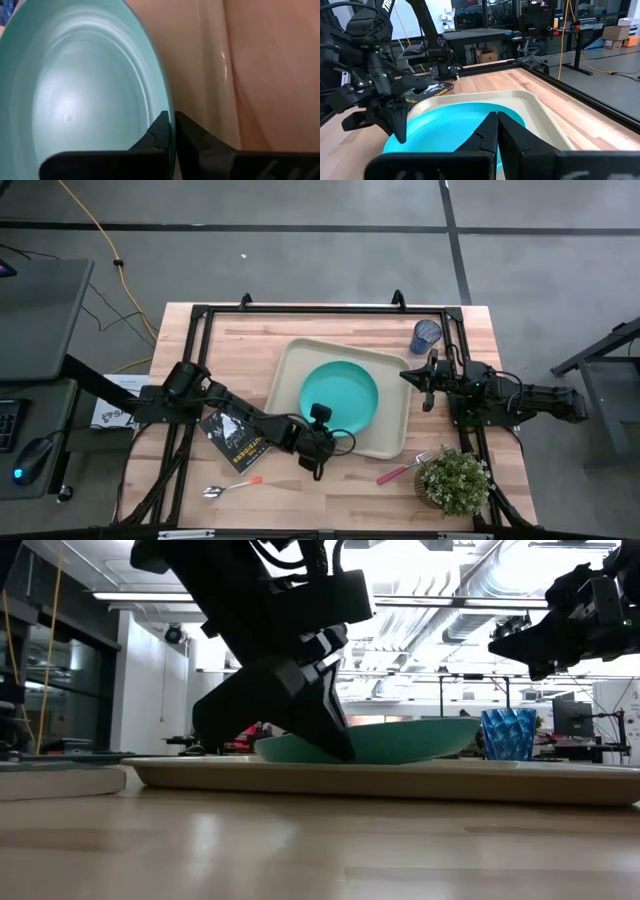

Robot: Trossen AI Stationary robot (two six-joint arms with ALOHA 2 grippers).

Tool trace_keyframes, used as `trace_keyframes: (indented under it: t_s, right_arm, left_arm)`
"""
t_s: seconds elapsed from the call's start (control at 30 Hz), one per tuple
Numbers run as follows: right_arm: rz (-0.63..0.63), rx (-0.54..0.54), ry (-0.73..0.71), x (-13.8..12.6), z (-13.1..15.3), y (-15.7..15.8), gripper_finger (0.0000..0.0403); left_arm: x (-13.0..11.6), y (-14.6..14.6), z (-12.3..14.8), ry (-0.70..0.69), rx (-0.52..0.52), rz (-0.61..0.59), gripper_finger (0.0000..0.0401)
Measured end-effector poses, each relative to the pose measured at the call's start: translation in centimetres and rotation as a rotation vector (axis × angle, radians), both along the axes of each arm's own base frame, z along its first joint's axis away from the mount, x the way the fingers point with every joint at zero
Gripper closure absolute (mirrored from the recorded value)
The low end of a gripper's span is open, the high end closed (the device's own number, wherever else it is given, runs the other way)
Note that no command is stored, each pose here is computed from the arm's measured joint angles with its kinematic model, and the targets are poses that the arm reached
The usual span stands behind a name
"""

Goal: Pick and place plate/cup/fork/spoon on tray
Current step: Put the blue plate on the gray serving tray

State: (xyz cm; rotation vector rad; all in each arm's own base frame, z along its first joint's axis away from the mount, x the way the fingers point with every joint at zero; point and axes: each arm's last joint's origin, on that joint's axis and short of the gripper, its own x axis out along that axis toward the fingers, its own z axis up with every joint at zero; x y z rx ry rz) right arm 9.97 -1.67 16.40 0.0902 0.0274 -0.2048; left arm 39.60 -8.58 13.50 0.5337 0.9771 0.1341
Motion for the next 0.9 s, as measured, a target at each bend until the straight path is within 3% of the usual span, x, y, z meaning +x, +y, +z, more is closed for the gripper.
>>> trace_keyframes:
  t_s: [0.2,0.37,0.63,0.9]
  right_arm:
    - [0.000,0.000,0.000,0.0,0.0,0.0,0.0403]
    - [0.000,0.000,0.000,0.0,0.0,0.0,0.0403]
    - [0.000,0.000,0.000,0.0,0.0,0.0,0.0403]
    - [0.000,0.000,0.000,0.0,0.0,0.0,0.0403]
  left_arm:
    - [0.0,0.1,0.0,0.018,0.001,-0.038,0.0401]
    - [0.3,0.4,-0.1,0.040,-0.073,-0.112,0.0401]
    - [0.4,2.6,-0.2,0.047,-0.005,-0.018,0.0401]
    - [0.0,4.0,-0.7,0.117,-0.039,0.034,0.0401]
